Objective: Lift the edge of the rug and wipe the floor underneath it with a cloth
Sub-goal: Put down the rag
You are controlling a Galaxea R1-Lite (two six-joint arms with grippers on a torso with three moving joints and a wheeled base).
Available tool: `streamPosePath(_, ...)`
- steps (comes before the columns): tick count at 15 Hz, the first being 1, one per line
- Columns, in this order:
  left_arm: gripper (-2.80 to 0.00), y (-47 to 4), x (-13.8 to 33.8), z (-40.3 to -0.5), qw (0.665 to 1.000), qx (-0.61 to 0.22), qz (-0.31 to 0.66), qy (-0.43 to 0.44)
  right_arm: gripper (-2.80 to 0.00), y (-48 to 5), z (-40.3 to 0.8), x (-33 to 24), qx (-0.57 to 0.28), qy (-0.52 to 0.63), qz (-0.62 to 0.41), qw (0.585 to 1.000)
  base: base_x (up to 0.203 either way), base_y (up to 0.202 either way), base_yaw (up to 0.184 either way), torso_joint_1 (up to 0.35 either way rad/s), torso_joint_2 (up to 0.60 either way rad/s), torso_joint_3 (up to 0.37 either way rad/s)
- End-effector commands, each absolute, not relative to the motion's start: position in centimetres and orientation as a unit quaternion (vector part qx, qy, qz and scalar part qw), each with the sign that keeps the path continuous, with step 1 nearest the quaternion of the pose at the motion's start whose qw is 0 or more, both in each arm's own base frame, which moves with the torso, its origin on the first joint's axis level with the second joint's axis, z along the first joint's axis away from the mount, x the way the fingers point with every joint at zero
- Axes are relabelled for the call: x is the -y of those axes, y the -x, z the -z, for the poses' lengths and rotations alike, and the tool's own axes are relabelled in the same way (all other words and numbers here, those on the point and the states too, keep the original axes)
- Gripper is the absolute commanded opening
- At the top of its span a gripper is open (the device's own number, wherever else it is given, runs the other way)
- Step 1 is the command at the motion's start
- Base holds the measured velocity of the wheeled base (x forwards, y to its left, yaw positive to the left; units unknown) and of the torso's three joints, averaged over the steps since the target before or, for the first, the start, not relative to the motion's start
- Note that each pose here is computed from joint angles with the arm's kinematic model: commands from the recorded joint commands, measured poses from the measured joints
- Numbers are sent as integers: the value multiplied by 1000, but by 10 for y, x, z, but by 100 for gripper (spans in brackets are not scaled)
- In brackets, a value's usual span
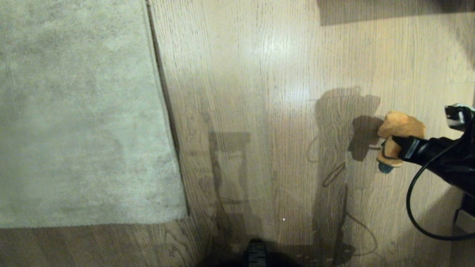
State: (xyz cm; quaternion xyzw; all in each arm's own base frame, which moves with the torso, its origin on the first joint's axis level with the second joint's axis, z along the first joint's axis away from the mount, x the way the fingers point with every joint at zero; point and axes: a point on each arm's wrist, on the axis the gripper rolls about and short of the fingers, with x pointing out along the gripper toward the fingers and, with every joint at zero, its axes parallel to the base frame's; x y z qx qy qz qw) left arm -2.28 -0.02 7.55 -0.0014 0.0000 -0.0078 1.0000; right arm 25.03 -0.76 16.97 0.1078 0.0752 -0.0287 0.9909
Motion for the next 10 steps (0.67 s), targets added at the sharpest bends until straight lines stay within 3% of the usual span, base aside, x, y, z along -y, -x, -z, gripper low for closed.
streamPosePath(1,-280,23,0,-75,1000,0,8,2,-280,-254,-169,8,-69,-109,28,991,0,0,0,0,0,0)
streamPosePath(7,-280,23,0,-75,1000,0,8,2,-280,-274,-171,8,-59,-111,27,992,0,0,0,0,0,0)
streamPosePath(8,-280,23,0,-75,1000,0,8,2,0,-276,-172,8,-58,-111,28,992,0,0,0,0,0,0)
streamPosePath(10,-280,23,0,-75,1000,0,8,2,0,-281,-168,8,-62,-110,30,992,0,0,0,0,0,0)
